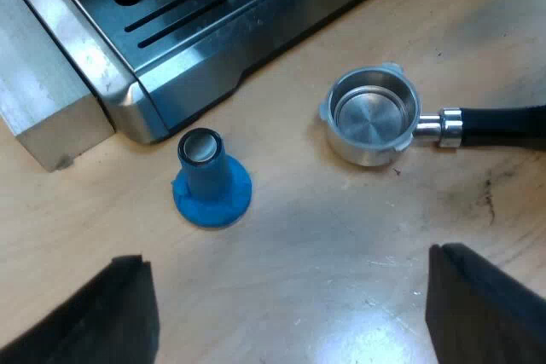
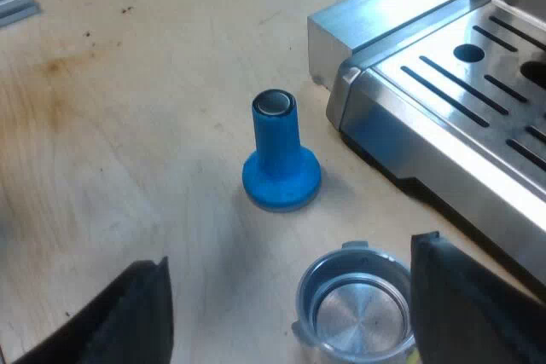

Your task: Grind coffee beans and then tamp

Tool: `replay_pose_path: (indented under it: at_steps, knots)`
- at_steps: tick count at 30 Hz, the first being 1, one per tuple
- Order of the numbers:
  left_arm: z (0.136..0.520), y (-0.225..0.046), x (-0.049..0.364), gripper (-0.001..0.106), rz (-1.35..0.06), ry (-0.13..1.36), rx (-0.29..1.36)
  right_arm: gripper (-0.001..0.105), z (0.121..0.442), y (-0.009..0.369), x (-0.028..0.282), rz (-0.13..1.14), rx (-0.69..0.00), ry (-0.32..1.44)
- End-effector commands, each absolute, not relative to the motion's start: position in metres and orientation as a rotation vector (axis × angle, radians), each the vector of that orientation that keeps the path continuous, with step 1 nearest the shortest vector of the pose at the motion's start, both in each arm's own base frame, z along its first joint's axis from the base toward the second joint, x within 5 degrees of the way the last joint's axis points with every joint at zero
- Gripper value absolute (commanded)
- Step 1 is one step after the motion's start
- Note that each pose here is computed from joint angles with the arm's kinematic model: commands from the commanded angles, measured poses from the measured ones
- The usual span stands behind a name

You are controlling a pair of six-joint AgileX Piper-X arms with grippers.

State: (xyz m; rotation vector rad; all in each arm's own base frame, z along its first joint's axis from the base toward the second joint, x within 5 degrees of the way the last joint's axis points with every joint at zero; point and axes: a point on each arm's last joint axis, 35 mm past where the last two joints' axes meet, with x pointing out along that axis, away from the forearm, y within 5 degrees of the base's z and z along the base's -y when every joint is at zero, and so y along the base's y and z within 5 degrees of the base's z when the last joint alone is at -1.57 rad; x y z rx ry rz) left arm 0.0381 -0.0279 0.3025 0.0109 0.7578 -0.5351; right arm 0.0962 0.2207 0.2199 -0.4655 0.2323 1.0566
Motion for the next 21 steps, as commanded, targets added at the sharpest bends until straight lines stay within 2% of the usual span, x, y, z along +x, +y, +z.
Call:
replay_pose_path:
  at_steps: [1, 8, 21]
  knots:
    - [0.300, -0.029, 0.040, 0.067, -0.518, 0.747, 0.001, 0.061, 0.223, 0.224, 0.097, 1.067, -0.447, 0.193]
    - [0.292, -0.034, 0.047, 0.067, -0.504, 0.734, -0.049, 0.061, 0.224, 0.226, 0.098, 1.066, -0.437, 0.180]
    - [0.287, -0.053, 0.078, 0.067, -0.446, 0.794, -0.009, 0.061, 0.224, 0.226, 0.098, 1.066, -0.437, 0.180]
